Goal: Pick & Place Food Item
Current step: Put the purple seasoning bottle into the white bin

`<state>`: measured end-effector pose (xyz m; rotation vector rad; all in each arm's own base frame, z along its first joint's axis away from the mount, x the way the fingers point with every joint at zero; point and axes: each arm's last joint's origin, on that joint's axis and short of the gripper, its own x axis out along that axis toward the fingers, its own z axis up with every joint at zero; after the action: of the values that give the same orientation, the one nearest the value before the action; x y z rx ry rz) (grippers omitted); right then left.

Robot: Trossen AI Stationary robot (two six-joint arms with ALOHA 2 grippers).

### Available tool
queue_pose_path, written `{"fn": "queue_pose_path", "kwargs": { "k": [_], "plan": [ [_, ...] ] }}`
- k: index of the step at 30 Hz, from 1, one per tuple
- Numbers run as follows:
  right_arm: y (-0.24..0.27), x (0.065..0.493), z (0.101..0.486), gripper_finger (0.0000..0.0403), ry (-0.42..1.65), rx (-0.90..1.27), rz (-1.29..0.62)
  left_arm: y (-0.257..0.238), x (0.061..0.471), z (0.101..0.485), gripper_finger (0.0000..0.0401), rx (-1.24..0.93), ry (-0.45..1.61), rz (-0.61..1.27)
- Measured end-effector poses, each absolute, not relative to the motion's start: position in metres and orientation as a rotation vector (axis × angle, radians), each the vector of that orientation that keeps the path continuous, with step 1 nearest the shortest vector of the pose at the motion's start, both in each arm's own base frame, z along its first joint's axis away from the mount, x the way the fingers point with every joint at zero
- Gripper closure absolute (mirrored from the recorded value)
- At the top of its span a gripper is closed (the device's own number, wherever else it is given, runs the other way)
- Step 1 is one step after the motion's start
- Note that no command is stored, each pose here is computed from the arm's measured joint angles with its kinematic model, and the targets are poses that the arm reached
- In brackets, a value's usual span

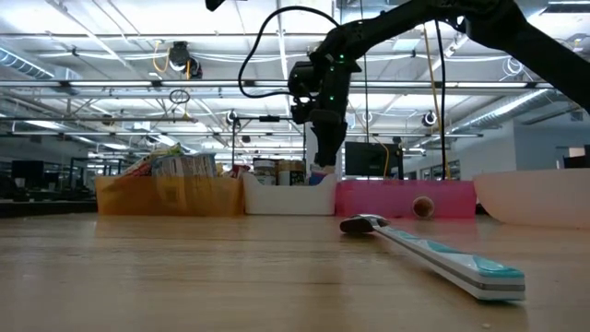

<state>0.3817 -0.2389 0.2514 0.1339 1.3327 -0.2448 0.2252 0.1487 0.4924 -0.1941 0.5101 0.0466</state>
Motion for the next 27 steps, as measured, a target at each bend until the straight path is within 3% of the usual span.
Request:
{"fn": "queue_pose_path", "kwargs": {
  "k": [27],
  "plan": [
    [-0.2384, 0.3821, 0.2516, 0.0144, 1.322, 0.153, -0.239, 0.1486, 0.2251, 0.4925, 0.0150, -0.192, 0.510, 0.046]
  ]
}}
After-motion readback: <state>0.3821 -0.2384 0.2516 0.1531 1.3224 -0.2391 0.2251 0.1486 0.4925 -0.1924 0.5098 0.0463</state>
